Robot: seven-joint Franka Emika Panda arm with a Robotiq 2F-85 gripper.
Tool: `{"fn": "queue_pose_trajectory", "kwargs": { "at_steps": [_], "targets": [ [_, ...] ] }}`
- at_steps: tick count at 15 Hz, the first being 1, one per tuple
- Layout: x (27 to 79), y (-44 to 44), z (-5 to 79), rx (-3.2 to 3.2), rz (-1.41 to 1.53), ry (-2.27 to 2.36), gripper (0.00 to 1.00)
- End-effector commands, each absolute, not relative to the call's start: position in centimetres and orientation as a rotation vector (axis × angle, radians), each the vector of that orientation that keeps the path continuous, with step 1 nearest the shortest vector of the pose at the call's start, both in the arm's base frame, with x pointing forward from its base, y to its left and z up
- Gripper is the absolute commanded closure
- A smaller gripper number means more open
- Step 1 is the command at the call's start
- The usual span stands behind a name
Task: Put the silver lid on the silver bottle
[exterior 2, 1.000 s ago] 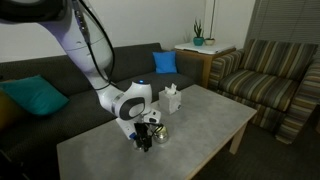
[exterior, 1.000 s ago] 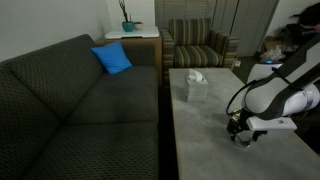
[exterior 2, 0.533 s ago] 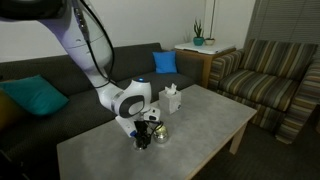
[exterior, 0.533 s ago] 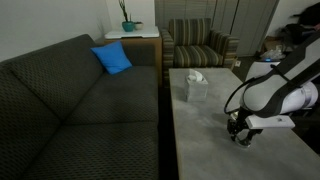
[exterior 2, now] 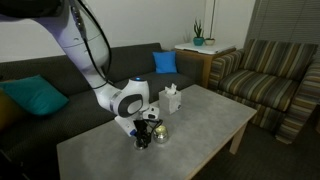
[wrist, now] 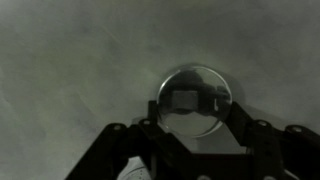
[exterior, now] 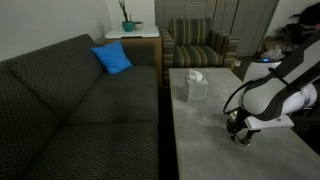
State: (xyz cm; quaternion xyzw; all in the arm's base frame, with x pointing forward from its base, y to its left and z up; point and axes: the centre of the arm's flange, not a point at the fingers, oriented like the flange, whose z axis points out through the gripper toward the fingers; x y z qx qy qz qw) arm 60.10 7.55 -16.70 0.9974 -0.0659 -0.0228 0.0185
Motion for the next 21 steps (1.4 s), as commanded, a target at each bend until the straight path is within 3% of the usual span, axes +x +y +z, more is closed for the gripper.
{"fn": "queue_pose_trajectory", "kwargs": {
  "at_steps": [1,21],
  "targets": [
    [58.8,7.7,-16.7,3.035,0.004,-0.185,0.56],
    [51.0,9.0,-9.1,2.913,0.261,-0.217,0.56]
  ]
}}
